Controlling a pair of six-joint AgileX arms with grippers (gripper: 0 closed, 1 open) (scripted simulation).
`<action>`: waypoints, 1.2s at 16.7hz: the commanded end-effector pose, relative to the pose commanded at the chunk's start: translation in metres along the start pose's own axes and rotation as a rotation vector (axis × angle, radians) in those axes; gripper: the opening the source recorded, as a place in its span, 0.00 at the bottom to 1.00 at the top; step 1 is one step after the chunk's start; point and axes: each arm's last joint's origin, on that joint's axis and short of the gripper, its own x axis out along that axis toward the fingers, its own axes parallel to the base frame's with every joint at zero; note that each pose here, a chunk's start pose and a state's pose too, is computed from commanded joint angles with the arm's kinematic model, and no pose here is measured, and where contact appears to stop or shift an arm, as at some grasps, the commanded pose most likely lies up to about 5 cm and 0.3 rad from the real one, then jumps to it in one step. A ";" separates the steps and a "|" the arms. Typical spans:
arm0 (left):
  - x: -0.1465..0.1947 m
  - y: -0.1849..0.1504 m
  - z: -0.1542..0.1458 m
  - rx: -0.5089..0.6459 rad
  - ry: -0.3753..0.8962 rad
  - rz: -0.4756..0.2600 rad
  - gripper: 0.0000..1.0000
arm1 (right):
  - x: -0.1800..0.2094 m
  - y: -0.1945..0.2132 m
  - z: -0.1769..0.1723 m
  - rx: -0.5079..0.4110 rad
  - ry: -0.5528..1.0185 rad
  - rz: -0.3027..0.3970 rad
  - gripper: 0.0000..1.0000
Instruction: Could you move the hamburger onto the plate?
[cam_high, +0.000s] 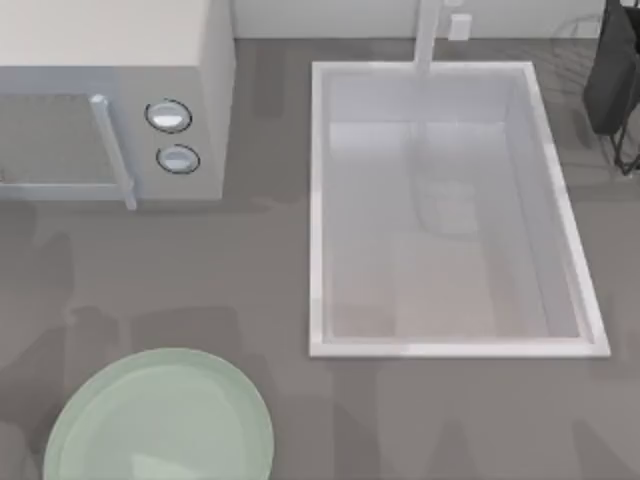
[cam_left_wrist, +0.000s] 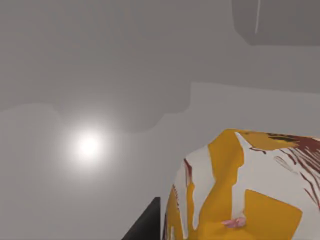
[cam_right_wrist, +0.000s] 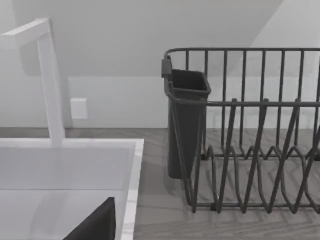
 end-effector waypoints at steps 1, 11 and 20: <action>0.000 -0.001 0.003 0.023 0.000 0.001 0.00 | 0.000 0.000 0.000 0.000 0.000 0.000 1.00; 0.014 -0.081 0.129 1.193 -0.004 0.022 0.00 | 0.000 0.000 0.000 0.000 0.000 0.000 1.00; 0.021 -0.145 0.162 1.783 0.004 0.095 0.00 | 0.000 0.000 0.000 0.000 0.000 0.000 1.00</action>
